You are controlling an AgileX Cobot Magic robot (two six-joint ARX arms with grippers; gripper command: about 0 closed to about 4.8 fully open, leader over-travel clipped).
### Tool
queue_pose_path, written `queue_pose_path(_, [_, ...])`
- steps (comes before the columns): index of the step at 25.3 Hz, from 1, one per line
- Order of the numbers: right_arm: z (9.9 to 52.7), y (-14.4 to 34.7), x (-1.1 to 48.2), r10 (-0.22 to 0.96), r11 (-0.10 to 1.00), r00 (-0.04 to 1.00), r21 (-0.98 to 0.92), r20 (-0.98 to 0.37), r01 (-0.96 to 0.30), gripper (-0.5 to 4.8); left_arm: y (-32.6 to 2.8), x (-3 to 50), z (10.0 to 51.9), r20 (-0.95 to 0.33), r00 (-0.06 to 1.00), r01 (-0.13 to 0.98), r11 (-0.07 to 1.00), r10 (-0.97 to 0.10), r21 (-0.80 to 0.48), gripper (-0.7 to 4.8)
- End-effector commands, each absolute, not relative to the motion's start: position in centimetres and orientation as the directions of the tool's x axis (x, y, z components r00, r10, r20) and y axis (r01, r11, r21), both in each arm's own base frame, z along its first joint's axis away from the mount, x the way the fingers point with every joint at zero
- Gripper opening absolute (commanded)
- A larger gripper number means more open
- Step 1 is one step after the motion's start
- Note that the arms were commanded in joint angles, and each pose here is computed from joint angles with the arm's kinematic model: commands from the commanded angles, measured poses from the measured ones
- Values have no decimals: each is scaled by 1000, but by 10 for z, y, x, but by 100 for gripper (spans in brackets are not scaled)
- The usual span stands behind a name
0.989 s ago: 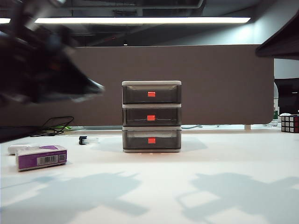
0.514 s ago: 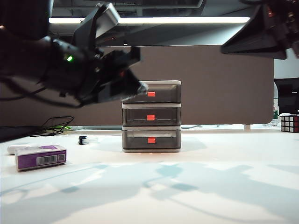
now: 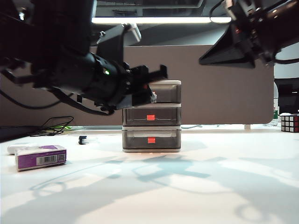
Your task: Open the second layer of the drawer on the table, pick up a pack of napkins on the table and put it in, and finally close the drawer.
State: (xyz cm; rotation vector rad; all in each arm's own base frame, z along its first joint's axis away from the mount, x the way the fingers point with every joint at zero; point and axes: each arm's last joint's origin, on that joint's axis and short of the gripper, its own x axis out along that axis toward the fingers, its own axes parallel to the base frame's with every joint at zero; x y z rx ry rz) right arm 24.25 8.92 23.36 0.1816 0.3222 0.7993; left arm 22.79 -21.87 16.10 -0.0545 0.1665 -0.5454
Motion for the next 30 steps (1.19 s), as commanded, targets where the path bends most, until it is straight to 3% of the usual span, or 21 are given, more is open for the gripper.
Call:
queue_pose_path(1, [234, 95, 255, 764, 645, 609, 262, -212, -718, -4, -233, 231, 155, -140, 893, 421, 904, -428, -75, 130])
queue_pose_path(4, [230, 97, 262, 776, 630, 589, 271, -224, -727, -4, -246, 232, 148, -146, 929, 338, 940, -341, -49, 135])
queue_pose_path(8, [226, 99, 268, 777, 629, 584, 255, -236, -734, -4, -256, 236, 139, -161, 930, 329, 944, -330, -37, 189])
queue_pose_path(19, [215, 105, 284, 801, 595, 541, 242, -257, -767, -4, -269, 246, 130, -148, 966, 204, 977, -210, -57, 188])
queue_pose_path(30, [213, 106, 287, 799, 597, 544, 234, -255, -767, -4, -285, 260, 140, -124, 971, 198, 978, -206, -74, 187])
